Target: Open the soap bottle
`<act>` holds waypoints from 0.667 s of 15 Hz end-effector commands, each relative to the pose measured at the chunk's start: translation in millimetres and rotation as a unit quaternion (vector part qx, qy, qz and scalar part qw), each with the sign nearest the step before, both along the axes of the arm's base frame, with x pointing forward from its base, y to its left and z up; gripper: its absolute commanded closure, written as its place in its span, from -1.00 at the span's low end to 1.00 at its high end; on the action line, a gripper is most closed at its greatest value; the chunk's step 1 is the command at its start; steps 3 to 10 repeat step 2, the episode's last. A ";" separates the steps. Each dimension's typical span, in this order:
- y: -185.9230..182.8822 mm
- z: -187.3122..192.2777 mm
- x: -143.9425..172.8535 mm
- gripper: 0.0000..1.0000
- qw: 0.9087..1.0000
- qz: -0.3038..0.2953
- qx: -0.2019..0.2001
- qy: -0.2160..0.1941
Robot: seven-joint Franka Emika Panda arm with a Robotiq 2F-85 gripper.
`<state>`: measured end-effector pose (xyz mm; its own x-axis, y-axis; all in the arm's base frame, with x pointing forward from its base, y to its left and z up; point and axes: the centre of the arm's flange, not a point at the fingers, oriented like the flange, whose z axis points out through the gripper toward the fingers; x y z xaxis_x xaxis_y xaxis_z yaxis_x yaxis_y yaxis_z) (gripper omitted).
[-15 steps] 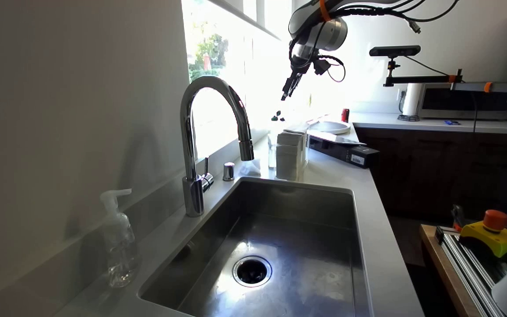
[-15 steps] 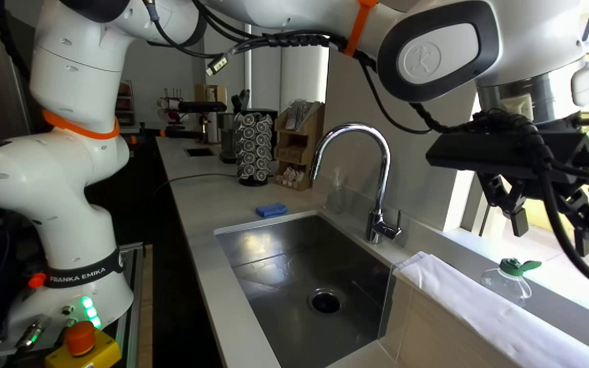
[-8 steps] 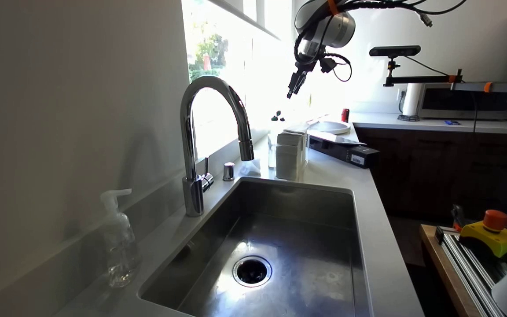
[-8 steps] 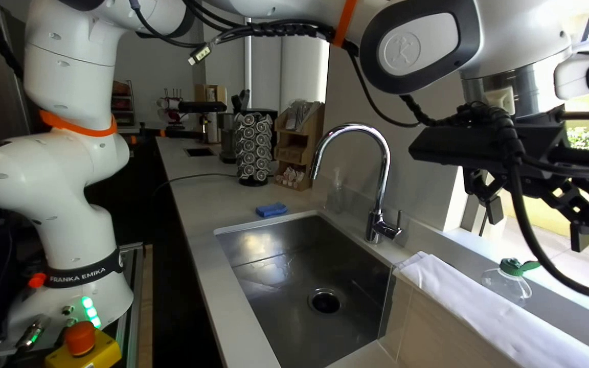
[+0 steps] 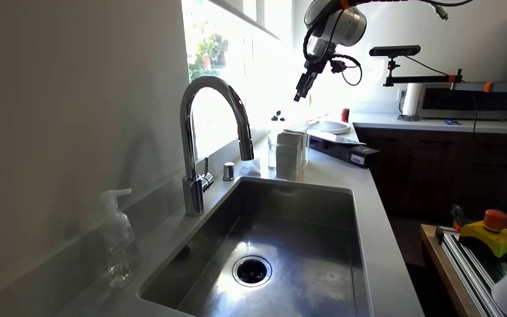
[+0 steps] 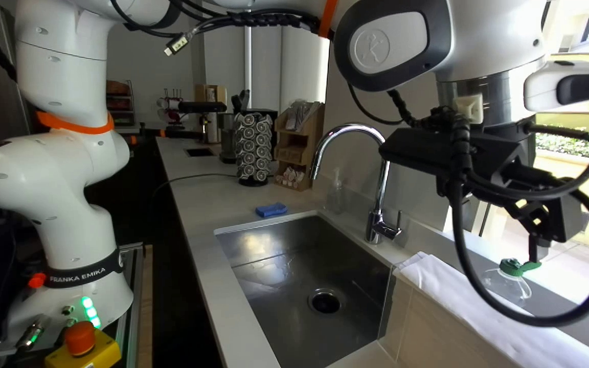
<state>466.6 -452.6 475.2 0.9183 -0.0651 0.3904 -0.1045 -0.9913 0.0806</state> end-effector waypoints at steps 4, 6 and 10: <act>0.6 -4.8 -5.6 -1.00 1.000 0.001 0.006 0.002; 0.6 -4.8 -5.6 -1.00 1.000 0.001 0.006 0.002; 0.6 -4.8 -5.6 -1.00 1.000 0.001 0.006 0.002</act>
